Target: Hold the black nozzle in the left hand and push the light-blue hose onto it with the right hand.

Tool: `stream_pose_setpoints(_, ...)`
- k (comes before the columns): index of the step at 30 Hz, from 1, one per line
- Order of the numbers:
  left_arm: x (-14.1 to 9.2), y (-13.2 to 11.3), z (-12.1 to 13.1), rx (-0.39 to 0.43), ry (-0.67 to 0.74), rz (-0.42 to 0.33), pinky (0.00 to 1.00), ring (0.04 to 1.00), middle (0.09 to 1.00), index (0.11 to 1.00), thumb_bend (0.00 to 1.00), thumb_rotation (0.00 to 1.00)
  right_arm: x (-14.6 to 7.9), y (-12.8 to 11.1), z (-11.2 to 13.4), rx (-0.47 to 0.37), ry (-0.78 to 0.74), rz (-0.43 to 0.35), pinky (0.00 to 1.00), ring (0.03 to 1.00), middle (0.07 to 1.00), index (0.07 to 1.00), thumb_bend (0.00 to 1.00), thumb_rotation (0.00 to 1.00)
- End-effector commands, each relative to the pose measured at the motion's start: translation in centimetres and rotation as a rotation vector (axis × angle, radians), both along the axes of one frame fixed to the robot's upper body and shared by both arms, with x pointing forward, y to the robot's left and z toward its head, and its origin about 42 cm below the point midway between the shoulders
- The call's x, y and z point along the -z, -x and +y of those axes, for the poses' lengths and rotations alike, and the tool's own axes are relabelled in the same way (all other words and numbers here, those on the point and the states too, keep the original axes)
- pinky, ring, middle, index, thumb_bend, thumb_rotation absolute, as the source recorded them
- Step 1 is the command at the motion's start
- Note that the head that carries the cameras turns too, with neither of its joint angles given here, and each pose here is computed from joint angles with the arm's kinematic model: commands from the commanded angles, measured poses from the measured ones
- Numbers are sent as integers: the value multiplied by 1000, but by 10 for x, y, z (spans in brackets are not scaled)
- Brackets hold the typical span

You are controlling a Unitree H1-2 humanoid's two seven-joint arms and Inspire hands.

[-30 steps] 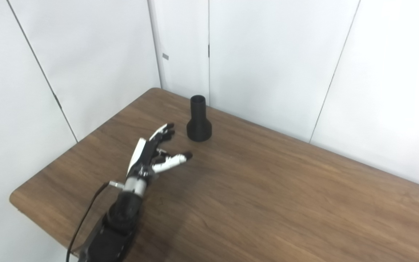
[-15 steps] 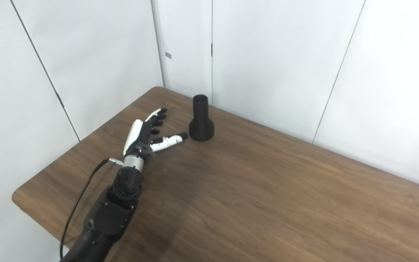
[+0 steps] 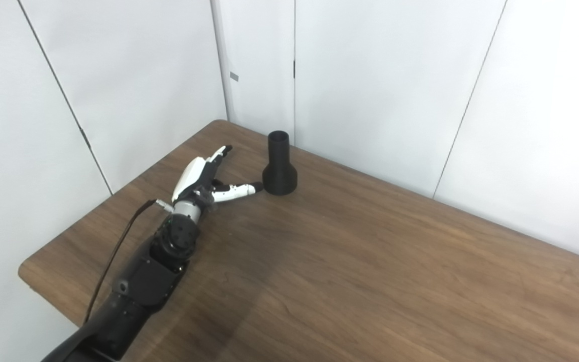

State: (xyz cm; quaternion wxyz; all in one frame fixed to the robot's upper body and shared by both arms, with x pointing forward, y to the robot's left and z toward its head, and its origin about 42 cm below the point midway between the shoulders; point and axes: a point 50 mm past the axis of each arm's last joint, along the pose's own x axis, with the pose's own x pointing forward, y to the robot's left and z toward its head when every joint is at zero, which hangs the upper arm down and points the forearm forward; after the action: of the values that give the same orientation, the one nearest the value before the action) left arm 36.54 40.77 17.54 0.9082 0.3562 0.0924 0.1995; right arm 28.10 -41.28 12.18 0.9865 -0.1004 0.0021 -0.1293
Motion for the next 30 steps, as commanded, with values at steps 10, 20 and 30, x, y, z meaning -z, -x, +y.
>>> stream_pose_setpoints(10,1,-19,-22,124,0,173,1000,1000,999,1000,1000,527,10,19,-11,40,18,76,599,695,710,673,364,410)
stream_pose_setpoints(20,13,-28,-23,125,-132,249,1000,995,1000,991,1000,532,7,22,-9,43,12,81,592,689,700,660,357,386)
stream_pose_setpoints(30,2,-27,-24,183,-191,277,1000,995,996,995,1000,545,8,21,-8,43,18,86,595,692,700,668,360,394)
